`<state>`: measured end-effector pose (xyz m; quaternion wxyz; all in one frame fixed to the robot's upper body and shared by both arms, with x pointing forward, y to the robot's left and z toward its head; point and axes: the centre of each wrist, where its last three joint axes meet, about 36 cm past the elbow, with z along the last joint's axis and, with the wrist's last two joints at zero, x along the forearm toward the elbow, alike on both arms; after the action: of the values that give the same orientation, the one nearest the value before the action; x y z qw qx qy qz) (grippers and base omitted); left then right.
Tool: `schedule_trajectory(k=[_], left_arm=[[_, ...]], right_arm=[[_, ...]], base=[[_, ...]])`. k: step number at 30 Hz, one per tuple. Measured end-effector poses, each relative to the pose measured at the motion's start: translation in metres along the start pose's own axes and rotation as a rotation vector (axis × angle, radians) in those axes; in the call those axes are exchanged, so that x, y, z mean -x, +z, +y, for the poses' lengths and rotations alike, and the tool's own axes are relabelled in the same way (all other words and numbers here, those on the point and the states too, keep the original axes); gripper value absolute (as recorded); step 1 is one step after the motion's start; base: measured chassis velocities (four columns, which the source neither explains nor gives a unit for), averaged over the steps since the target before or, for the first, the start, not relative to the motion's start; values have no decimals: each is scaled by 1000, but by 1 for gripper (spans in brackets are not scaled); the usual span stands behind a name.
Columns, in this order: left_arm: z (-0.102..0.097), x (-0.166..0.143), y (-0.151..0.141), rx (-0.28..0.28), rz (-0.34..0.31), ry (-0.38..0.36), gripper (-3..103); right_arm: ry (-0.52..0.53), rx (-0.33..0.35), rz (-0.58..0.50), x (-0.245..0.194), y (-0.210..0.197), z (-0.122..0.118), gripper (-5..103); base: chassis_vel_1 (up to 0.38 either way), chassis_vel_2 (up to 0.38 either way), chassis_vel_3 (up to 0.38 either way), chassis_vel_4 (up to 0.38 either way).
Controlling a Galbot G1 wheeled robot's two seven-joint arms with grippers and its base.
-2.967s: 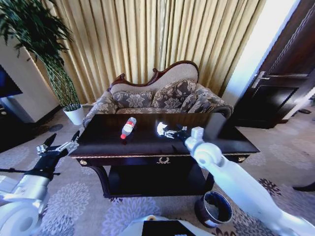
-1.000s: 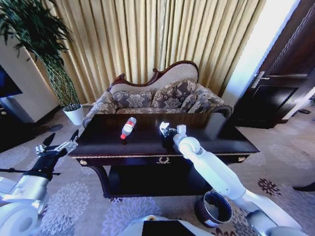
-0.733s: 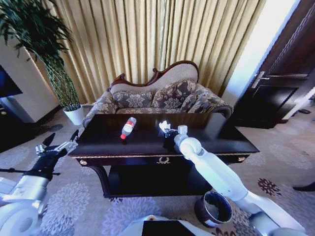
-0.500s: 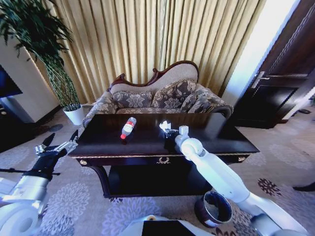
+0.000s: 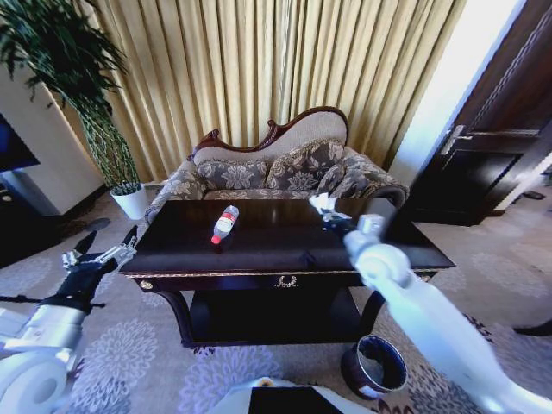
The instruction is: Move to the front of the table and place the trash on the table into the trash bin.
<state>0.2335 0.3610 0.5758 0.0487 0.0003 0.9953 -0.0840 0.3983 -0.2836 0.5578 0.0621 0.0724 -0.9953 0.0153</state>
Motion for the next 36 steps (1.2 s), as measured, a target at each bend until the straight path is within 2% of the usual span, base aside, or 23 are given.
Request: schedule_trajectory(k=[4,8,13,21,29,36], left_arm=[[3,1,3,-7,5,-2,100],[9,3,7,-9,16,-5,100],[16,9,7,-1,17,-4,100],[17,17,2,-10,39,23,100],[22,21,2,-7,63,32,100],[22,22,-1,11,61,36,100]], right_arm=[[30,-23,-39,-25,-4,-1,0],[69,17,-97,-68,-21,5,0],[129,27,-80,-95,-13,4,0],[202,-5,-55,-104,14,-1,0],[168,68,-23,-112,22,9,0],[151,95,-10,-112,25,15,0]], base=[[0,0,0,0],[0,0,0,0],[0,0,0,0],[0,0,0,0],[0,0,0,0],[0,0,0,0]])
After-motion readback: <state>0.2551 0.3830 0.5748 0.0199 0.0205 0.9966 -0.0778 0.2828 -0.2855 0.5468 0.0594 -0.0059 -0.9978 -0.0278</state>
